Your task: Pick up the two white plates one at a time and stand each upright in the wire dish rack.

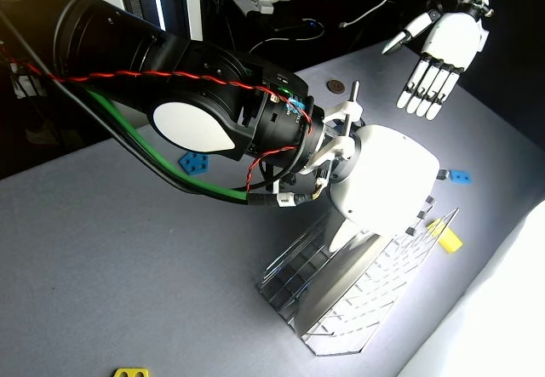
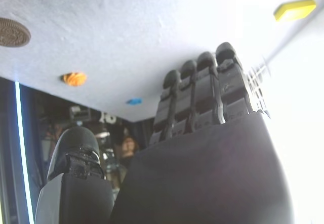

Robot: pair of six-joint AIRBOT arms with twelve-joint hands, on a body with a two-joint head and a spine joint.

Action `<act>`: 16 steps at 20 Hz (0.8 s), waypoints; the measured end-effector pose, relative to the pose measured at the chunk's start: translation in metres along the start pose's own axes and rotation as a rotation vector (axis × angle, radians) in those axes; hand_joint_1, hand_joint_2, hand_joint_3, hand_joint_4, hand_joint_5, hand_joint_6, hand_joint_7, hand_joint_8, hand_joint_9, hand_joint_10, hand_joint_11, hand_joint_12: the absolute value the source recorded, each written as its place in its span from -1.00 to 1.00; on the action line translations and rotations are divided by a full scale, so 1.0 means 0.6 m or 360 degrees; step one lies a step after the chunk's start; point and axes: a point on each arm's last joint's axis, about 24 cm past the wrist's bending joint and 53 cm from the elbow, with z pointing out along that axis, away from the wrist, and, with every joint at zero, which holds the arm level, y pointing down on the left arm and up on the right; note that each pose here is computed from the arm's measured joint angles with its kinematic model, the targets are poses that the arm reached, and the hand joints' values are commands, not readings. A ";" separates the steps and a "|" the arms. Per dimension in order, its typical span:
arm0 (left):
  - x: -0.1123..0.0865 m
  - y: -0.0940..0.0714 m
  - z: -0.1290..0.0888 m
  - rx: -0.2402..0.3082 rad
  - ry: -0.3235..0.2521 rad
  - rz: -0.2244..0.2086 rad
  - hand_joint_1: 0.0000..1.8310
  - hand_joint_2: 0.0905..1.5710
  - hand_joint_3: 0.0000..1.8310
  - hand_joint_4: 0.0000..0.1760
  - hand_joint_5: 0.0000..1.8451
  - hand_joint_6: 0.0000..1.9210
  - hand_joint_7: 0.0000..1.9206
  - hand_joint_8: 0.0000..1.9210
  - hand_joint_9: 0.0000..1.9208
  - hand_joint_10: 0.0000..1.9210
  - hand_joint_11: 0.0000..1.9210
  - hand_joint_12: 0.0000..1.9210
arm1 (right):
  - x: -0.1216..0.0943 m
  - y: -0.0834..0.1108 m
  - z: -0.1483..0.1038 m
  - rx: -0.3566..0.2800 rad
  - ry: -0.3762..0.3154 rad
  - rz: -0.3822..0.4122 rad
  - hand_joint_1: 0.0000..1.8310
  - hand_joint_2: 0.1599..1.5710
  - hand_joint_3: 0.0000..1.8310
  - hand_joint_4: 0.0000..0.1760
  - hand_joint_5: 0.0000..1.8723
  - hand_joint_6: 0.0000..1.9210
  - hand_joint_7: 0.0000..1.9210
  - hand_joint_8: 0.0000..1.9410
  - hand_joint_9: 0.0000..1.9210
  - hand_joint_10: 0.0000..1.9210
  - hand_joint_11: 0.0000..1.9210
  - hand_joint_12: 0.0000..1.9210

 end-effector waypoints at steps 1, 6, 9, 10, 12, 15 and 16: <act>0.000 0.000 0.000 0.0000 0.0001 0.0000 -1.00 0.43 -1.00 -1.00 -0.92 -1.00 -0.94 -1.00 -0.98 -1.00 -0.99 -0.98 | 0.002 0.001 0.001 -0.0002 0.0002 -0.0002 0.33 0.20 -1.00 -1.00 -0.09 -0.63 0.06 -0.86 -0.02 -0.67 -0.42 0.36; 0.000 0.000 0.000 0.0000 0.0001 0.0001 -1.00 0.44 -1.00 -1.00 -0.93 -1.00 -0.94 -1.00 -0.97 -1.00 -0.98 -0.97 | -0.006 0.030 0.001 -0.0080 -0.0022 0.0008 0.27 0.12 -1.00 -1.00 -0.04 -0.92 0.04 -1.00 -0.02 -0.85 -0.51 0.35; 0.001 0.000 0.000 0.0001 0.0002 0.0001 -1.00 0.44 -1.00 -1.00 -0.94 -1.00 -0.95 -1.00 -0.99 -1.00 -1.00 -0.97 | -0.004 0.032 0.001 -0.0077 -0.0015 0.0002 0.25 0.11 -1.00 -1.00 -0.07 -0.96 0.00 -1.00 -0.04 -0.88 -0.56 0.34; 0.000 -0.002 0.001 0.0002 0.0003 0.0009 -1.00 0.45 -1.00 -1.00 -0.94 -1.00 -0.96 -1.00 -1.00 -1.00 -1.00 -1.00 | -0.003 0.034 0.001 -0.0074 -0.0011 -0.0001 0.25 0.09 -1.00 -1.00 -0.07 -0.96 0.00 -1.00 -0.04 -0.89 -0.57 0.34; 0.001 -0.011 0.008 0.0030 0.0008 0.0019 -1.00 0.44 -1.00 -1.00 -0.94 -1.00 -0.96 -1.00 -1.00 -1.00 -1.00 -1.00 | -0.004 0.050 0.001 -0.0100 -0.0011 0.0001 0.22 0.09 -1.00 -1.00 -0.09 -0.98 -0.03 -1.00 -0.08 -0.91 -0.62 0.34; -0.001 -0.031 0.018 0.0081 0.0012 0.0061 -1.00 0.44 -1.00 -1.00 -0.92 -0.99 -0.93 -0.98 -0.96 -0.99 -0.96 -0.98 | -0.003 0.064 0.000 -0.0128 -0.0011 0.0004 0.21 0.10 -1.00 -1.00 -0.14 -1.00 -0.08 -1.00 -0.12 -0.93 -0.67 0.37; -0.004 -0.043 0.023 0.0114 0.0010 0.0077 -1.00 0.43 -1.00 -1.00 -0.95 -1.00 -0.96 -1.00 -0.99 -1.00 -0.99 -1.00 | -0.002 0.063 0.000 -0.0122 -0.0007 -0.0001 0.15 0.11 -1.00 -1.00 -0.26 -1.00 -0.22 -1.00 -0.26 -0.99 -0.82 0.36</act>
